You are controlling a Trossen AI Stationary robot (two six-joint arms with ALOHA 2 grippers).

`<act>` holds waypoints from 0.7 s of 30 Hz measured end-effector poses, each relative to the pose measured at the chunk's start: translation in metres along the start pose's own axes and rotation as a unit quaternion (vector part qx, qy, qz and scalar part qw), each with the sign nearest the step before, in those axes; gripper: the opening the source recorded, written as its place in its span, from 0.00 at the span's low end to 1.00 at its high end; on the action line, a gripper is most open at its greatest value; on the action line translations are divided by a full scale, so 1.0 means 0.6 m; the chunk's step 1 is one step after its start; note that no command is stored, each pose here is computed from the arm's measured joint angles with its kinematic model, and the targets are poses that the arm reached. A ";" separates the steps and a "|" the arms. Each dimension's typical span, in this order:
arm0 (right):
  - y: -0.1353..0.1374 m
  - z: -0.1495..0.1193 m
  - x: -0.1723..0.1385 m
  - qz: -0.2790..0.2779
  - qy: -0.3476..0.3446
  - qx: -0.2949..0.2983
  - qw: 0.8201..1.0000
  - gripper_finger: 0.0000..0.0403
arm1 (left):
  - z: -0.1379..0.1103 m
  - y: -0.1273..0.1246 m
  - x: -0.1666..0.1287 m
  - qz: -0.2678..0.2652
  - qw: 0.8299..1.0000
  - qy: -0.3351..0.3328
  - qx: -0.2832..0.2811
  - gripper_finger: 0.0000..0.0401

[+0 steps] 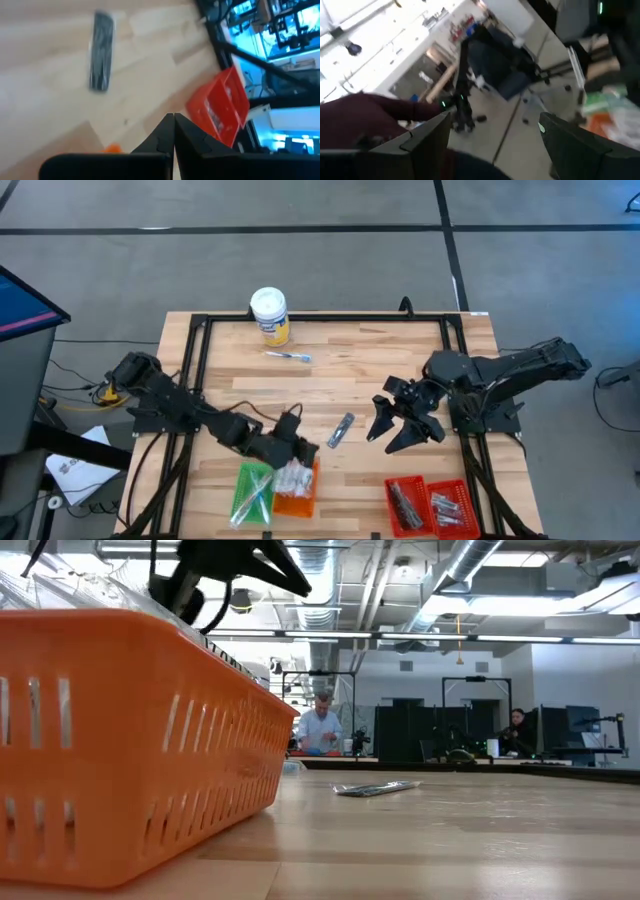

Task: Pick & Place Travel size toiletries
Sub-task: Put the black comb into the left red basket

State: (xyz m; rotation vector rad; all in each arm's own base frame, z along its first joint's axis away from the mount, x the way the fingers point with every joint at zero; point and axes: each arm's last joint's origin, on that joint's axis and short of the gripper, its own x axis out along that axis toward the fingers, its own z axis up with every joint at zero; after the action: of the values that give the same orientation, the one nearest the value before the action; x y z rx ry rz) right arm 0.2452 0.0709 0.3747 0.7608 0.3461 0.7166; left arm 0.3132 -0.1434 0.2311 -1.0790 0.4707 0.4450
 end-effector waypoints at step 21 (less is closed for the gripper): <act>-0.209 -0.038 -0.029 -0.465 0.128 0.007 0.876 0.74 | 0.177 0.063 0.090 0.049 0.993 0.016 0.108 0.00</act>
State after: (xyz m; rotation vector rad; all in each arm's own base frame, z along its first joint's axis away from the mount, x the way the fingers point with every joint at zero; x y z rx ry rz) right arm 0.2785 0.0067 0.2681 0.4231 0.8815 -0.1097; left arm 0.3517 -0.0254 0.2152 -0.8571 0.5889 0.4512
